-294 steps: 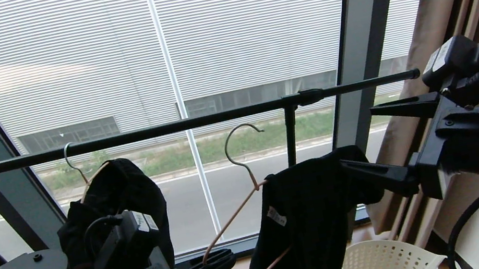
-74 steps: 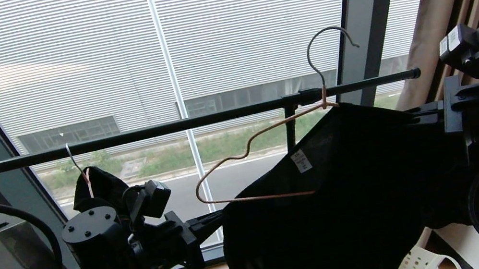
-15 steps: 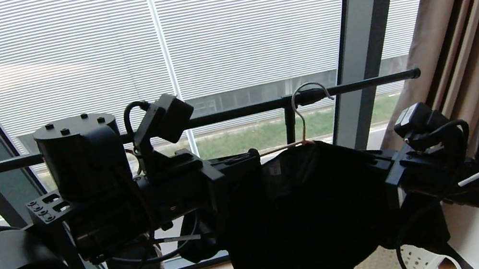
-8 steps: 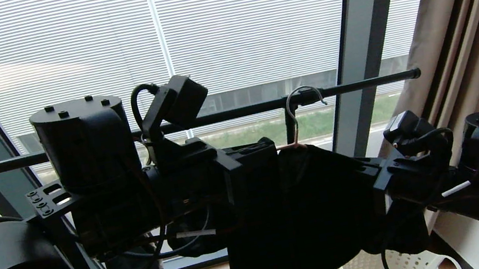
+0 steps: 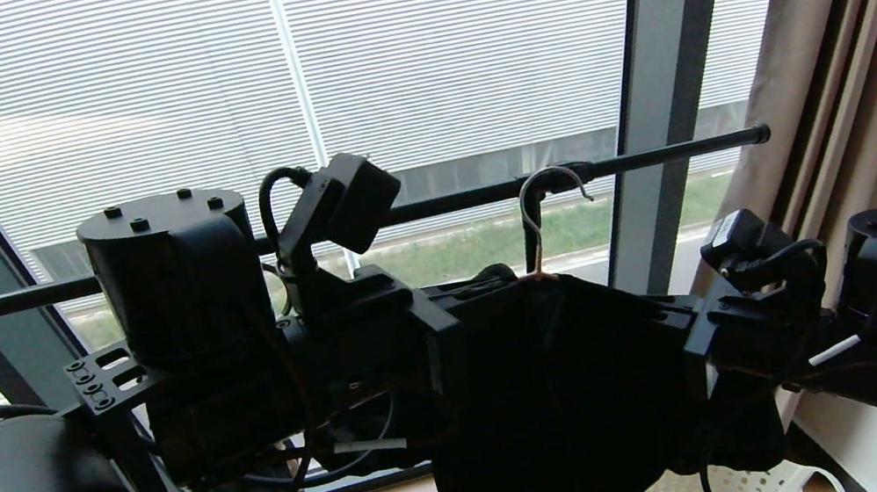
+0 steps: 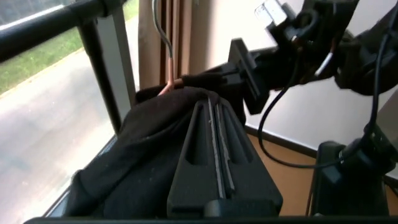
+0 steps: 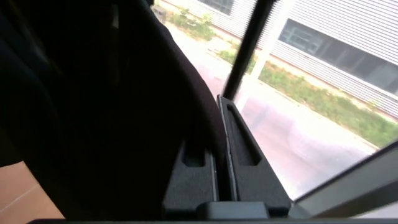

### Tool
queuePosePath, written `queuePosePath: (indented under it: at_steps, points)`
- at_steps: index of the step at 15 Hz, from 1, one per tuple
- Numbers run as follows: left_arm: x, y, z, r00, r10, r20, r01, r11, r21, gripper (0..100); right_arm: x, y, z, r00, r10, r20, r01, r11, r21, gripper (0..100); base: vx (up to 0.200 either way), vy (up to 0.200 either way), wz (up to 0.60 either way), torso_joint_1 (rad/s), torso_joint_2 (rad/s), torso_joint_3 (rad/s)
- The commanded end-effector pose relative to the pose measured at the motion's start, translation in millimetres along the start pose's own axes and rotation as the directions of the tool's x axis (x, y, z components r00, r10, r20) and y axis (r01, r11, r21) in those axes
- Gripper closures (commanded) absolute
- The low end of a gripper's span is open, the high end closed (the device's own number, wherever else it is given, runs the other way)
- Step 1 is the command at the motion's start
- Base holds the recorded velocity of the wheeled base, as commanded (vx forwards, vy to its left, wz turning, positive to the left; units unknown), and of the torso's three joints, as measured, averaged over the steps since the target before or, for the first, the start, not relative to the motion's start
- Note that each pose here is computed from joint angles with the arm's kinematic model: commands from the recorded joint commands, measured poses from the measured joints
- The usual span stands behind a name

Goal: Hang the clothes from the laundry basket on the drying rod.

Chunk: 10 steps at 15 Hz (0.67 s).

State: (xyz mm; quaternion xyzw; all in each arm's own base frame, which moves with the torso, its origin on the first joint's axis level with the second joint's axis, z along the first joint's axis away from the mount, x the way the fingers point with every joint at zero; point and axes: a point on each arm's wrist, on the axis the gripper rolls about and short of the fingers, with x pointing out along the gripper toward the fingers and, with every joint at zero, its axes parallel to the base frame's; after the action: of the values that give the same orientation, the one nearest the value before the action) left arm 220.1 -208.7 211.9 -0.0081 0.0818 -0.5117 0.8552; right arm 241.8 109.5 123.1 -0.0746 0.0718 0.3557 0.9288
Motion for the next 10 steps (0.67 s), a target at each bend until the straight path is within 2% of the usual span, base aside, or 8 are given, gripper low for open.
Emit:
queuePosePath:
  at_steps: [1,4,5,6,10]
  points:
    - [4.7,1.6,-5.7,1.0,0.0,-0.02,0.0,1.0,-0.004,100,-1.1,0.2,1.7,1.0,0.0,0.015,0.0,1.0,-0.002,100,0.0,0.0,0.0,0.0,0.0,0.0]
    - [6.4,2.4,-7.9,1.0,0.0,-0.028,0.0,1.0,0.013,100,-2.4,-0.1,6.3,0.996,-0.008,0.085,0.004,0.999,0.048,100,0.0,0.0,0.0,0.0,0.0,0.0]
    - [7.1,3.1,-8.3,1.0,0.002,-0.029,-0.001,1.0,0.012,100,-2.4,-0.1,6.8,0.996,-0.009,0.09,0.004,0.999,0.047,100,0.0,0.0,0.0,0.0,0.0,0.0]
    - [7.4,3.3,-8.7,1.0,0.002,-0.031,-0.001,1.0,0.012,0,-2.1,-0.2,6.6,0.996,-0.009,0.09,0.004,0.999,0.047,100,0.0,0.0,0.0,0.0,0.0,0.0]
    - [5.2,1.3,-6.3,1.0,0.0,-0.022,0.001,1.0,0.017,0,-2.2,-1.1,6.8,0.996,-0.012,0.091,0.008,0.999,0.047,100,0.0,0.0,0.0,0.0,0.0,0.0]
